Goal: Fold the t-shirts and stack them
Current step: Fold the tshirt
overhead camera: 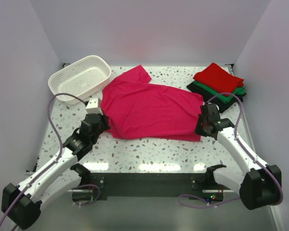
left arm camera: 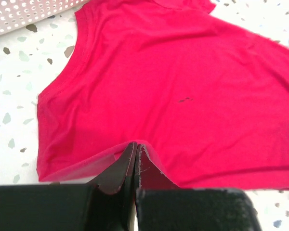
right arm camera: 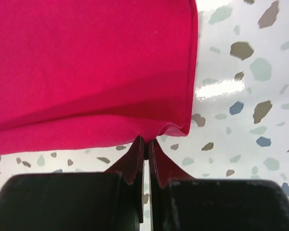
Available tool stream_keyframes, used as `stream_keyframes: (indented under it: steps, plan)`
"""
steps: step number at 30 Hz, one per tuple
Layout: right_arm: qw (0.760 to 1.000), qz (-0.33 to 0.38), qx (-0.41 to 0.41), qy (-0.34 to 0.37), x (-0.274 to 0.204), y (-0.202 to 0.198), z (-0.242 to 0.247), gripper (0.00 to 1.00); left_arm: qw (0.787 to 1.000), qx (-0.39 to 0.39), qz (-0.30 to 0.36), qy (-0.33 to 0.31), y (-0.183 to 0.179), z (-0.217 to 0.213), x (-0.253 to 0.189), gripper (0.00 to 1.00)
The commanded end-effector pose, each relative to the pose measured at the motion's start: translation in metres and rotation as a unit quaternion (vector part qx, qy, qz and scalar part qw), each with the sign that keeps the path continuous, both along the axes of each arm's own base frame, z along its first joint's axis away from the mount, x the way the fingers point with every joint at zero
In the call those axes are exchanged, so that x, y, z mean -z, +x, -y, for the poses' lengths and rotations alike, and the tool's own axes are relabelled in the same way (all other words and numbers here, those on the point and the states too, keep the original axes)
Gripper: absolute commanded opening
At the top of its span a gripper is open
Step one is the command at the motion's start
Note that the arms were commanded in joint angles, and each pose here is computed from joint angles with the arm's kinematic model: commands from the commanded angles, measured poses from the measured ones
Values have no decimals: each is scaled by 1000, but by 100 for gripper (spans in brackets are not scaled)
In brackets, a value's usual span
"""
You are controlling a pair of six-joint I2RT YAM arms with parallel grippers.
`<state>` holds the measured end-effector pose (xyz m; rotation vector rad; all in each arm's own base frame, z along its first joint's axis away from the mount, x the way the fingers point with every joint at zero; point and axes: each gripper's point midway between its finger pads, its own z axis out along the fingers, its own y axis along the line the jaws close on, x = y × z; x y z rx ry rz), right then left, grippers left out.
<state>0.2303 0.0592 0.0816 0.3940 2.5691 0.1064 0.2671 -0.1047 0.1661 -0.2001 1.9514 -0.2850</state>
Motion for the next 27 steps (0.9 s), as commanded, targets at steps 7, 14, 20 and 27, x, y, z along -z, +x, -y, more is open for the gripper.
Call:
stream_keyframes:
  steps: [7, 14, 20, 27]
  plan:
    - [1000, 18, 10, -16, -4, 52, 10, 0, 993, 17, 81, 83, 85, 9, -44, 0]
    - [999, 11, 41, -34, -2, 66, 22, 0, 992, 49, 61, 94, 134, 6, -28, 0]
    - [997, 3, 60, -54, -3, 83, 35, 0, 990, 56, 79, 100, 158, 8, -42, 0]
    - [995, -34, 63, -69, 16, 96, 45, 0, 991, 41, 76, 103, 180, 1, -39, 0]
